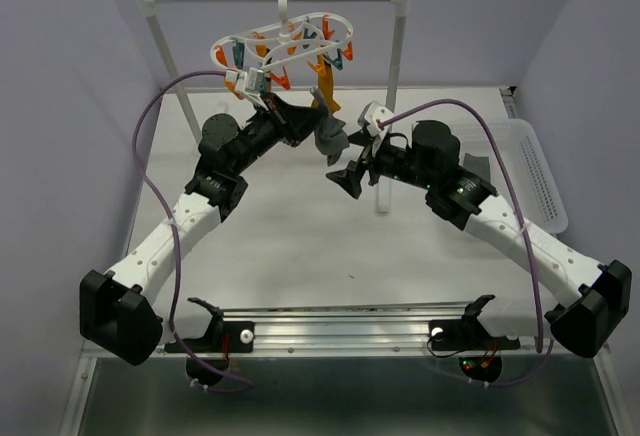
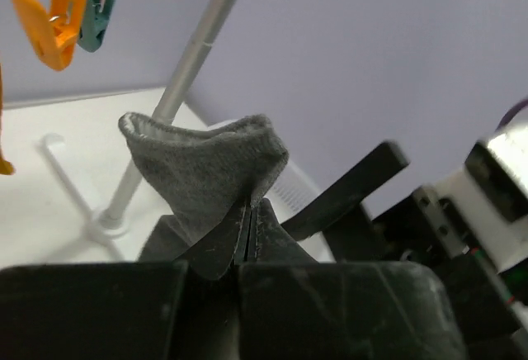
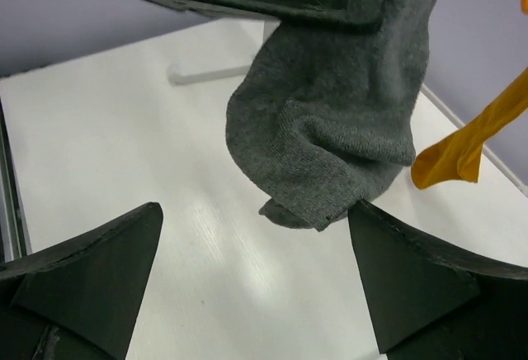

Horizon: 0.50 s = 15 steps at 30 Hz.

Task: Clip the socks to the hanger
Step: Pick up the sock from the bin.

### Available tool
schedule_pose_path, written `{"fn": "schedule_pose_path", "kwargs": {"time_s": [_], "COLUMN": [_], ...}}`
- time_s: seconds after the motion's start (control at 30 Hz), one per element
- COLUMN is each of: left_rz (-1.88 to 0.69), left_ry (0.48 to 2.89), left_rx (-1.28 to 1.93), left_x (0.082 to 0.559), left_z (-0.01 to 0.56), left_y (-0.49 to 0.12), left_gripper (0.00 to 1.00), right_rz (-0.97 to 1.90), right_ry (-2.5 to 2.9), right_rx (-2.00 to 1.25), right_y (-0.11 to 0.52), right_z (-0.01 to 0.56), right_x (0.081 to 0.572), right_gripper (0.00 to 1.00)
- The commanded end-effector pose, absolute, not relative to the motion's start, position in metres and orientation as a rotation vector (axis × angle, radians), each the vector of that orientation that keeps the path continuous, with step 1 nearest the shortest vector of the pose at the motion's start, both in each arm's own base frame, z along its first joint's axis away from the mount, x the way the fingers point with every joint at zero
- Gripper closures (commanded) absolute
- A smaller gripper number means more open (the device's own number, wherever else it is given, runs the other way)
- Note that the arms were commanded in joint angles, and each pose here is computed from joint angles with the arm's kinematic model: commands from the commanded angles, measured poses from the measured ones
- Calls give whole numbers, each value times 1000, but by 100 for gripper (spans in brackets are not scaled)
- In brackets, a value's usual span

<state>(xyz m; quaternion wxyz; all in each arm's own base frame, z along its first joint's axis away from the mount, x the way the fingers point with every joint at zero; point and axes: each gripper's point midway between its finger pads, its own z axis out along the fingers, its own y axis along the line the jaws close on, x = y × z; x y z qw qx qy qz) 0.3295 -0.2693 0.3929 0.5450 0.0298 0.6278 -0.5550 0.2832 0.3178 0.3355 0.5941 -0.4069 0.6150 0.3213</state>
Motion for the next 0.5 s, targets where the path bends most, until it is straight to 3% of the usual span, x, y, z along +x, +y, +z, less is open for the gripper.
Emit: {"fn": "schedule_pose_path", "kwargs": {"time_s": [0.0,0.17,0.33,0.47], "left_rz": [-1018,-867,-685,-691], "left_ry": [1406,1440,1294,1165], "left_rx": [582,832,1007,1151], "left_x": [304,294,277,244], "left_z": [379,355,351,350], "left_y": [-267,-263,-247,-246], "left_gripper": [100,100,100,100], "right_rz": [621,556,497,519], "right_ry": [1336,1306,1281,1273], "right_rx": [-1048,-1244,-1280,-1304], "right_y": [295,283,276,280], "right_z": [356,336,337,335], "right_x": [264,244,247,250], "right_gripper": [0,0,0,0]}}
